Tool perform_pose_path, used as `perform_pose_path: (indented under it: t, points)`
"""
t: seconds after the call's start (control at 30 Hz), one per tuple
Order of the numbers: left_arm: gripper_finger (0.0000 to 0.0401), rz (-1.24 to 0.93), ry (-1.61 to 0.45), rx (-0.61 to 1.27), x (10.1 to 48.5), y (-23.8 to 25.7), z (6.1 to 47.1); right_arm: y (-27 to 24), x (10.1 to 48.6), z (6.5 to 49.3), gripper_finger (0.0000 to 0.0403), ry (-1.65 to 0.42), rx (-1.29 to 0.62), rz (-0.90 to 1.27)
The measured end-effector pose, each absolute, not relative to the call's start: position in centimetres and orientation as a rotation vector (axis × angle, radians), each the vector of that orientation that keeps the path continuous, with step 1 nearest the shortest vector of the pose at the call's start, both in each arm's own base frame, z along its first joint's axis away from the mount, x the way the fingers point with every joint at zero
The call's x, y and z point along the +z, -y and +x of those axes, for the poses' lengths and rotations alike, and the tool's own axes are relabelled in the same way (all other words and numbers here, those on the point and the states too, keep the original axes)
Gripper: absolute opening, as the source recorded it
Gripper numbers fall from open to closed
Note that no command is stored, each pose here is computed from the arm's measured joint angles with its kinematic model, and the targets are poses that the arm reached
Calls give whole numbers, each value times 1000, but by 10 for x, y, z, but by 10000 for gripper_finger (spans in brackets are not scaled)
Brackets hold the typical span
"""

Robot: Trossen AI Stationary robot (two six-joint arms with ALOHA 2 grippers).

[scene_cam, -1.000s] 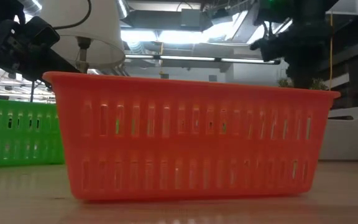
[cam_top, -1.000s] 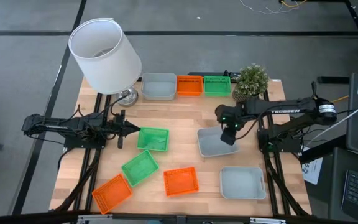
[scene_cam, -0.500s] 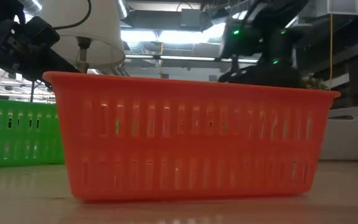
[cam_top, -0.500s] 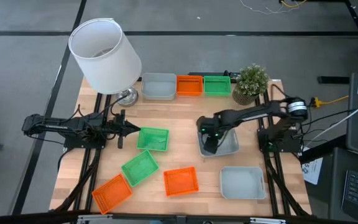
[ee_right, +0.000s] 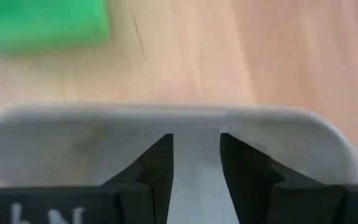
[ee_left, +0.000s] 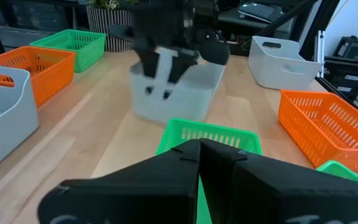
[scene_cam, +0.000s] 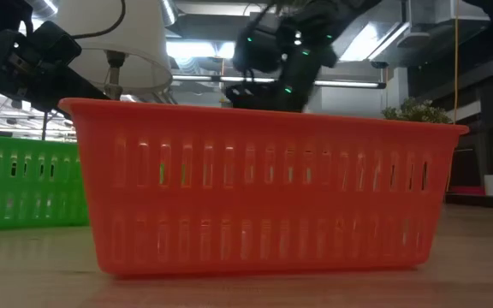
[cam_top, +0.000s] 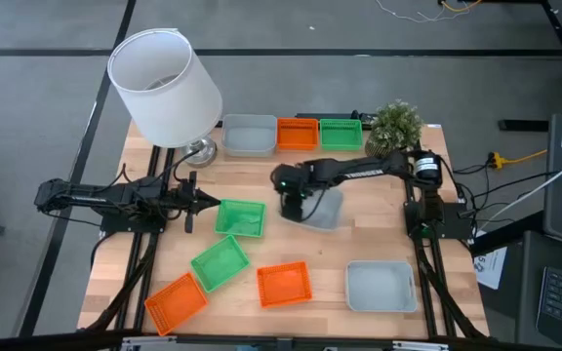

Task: Stack baskets by color
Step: Move the middle gray bin to the center of the table, then stack the middle green bin on top of the top green bin

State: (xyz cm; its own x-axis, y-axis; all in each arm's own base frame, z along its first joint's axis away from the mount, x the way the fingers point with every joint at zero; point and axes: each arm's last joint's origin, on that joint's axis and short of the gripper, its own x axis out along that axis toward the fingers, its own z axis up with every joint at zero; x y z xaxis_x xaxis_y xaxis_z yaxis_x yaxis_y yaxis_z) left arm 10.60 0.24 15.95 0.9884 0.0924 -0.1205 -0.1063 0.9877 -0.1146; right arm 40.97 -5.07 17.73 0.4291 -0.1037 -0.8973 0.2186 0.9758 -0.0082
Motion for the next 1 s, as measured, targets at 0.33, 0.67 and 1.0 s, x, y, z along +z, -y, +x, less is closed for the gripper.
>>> perform_pose_path:
  t: [0.33,0.67,1.0]
  points:
    - [0,-121,-118,100,159,-2,106,67,205,435,132,-928,-190,51]
    - [0,-120,-79,98,163,-2,106,12,240,407,132,-1214,-204,70]
    - [0,-155,-33,119,176,-3,107,-43,309,328,132,-1271,-492,-123]
